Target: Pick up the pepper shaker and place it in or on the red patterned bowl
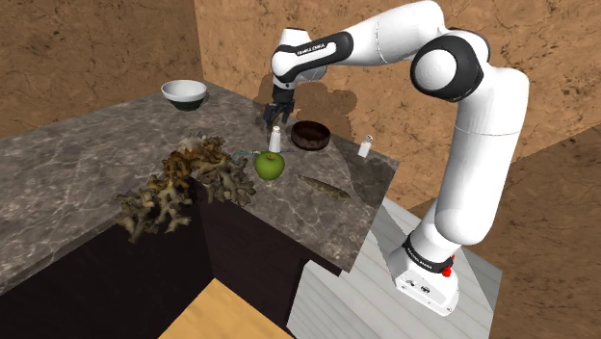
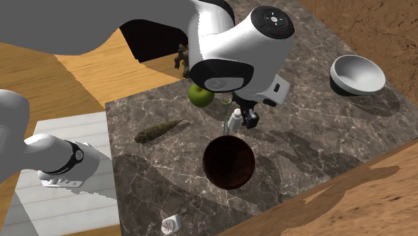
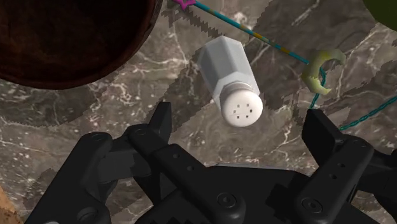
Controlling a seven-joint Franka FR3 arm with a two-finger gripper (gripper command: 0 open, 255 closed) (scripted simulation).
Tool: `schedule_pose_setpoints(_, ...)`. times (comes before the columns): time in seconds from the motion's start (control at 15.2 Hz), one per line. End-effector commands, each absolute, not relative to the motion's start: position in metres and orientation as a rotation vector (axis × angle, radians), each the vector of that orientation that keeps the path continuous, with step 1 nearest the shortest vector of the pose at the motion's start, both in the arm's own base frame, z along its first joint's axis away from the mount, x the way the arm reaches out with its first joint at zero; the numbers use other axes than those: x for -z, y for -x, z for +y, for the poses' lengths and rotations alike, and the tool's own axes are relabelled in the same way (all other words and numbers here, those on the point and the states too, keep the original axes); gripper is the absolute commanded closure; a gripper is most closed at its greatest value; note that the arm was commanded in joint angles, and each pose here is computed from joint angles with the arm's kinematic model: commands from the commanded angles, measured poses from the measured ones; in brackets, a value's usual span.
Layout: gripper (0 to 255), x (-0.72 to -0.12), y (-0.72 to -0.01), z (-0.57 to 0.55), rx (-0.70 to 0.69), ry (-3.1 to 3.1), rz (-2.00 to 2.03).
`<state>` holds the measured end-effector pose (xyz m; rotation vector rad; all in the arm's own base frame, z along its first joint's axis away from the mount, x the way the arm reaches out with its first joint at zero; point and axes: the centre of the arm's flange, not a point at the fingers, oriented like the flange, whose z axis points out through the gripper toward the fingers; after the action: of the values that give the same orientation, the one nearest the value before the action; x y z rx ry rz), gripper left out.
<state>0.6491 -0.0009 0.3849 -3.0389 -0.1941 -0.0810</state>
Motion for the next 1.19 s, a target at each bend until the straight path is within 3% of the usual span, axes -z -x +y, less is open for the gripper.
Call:
schedule_pose_setpoints(0.0,0,-0.375,-0.650,0.000,0.082,3.039,-0.194)
schedule_pose_setpoints(0.66,0,-0.362,-0.650,0.001,0.082,3.039,-0.195)
schedule_pose_setpoints(0.73,255,-0.362,-0.650,0.001,0.082,3.039,-0.195)
schedule_pose_setpoints(1.12,255,-0.362,-0.651,0.001,0.082,3.039,-0.195)
